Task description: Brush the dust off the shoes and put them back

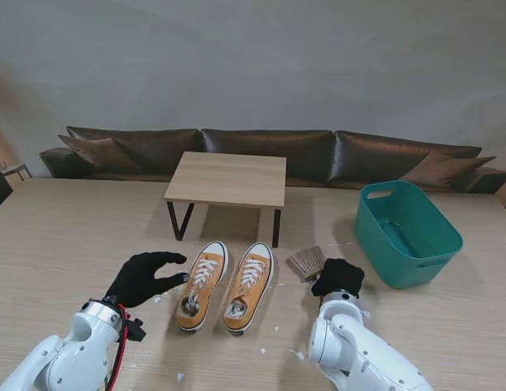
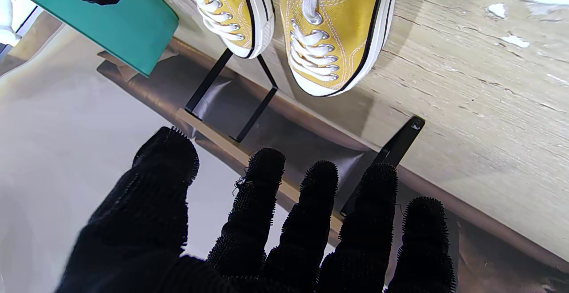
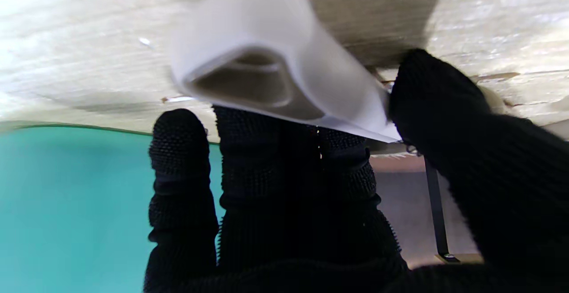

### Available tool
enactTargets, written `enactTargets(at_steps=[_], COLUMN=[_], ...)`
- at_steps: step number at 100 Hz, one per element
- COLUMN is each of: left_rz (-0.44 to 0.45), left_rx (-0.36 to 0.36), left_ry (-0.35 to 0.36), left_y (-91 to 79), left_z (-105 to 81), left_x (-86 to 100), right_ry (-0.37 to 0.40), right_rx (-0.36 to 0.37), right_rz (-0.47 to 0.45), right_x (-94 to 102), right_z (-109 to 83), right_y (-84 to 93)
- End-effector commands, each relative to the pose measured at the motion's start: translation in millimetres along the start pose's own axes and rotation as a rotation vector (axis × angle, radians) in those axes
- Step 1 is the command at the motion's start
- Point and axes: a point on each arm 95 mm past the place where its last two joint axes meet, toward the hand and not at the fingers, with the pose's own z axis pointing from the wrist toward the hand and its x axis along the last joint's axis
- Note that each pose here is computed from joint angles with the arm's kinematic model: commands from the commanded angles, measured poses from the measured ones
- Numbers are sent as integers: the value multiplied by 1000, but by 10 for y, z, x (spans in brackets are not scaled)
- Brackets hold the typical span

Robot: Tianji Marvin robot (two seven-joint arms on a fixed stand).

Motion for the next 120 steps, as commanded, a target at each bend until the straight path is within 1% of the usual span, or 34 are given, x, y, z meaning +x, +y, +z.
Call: enactTargets(at_steps=[1,15,35,43,59,81,94,110,120], left_rz=[-12,-21,-32,-34,-38,-43,-44,-47,-48], left_rx=[-19,-25,-32,-29,-26,-28,-25,-22,-22], left_ry=[-3,-7,-14,-15,-17,-21,-22,-26,-28], left_y=[34,46,56,54,52,52,48,45,44], left_z=[-5,2,3,0,-5,-10,-15,-24,-27], left_x=[9,12,18,19,21,24,24,22,22], right_ry=[-28,-17,20,10,-1,-12,-19,-15,-16], right_rx=[104,94,140,149,133,167,174,214,207], right_rz=[-38,-29,-11,3,11,48,96,144,162], right_x=[-139,-157,-175,-175,-185,-195,-186,-184,-178], right_z=[-105,-91,-96,-100,-85,-88,-82,-98,-101], right_y=[-368,-383,-367,-363,-360,-320,-325,-312,-306])
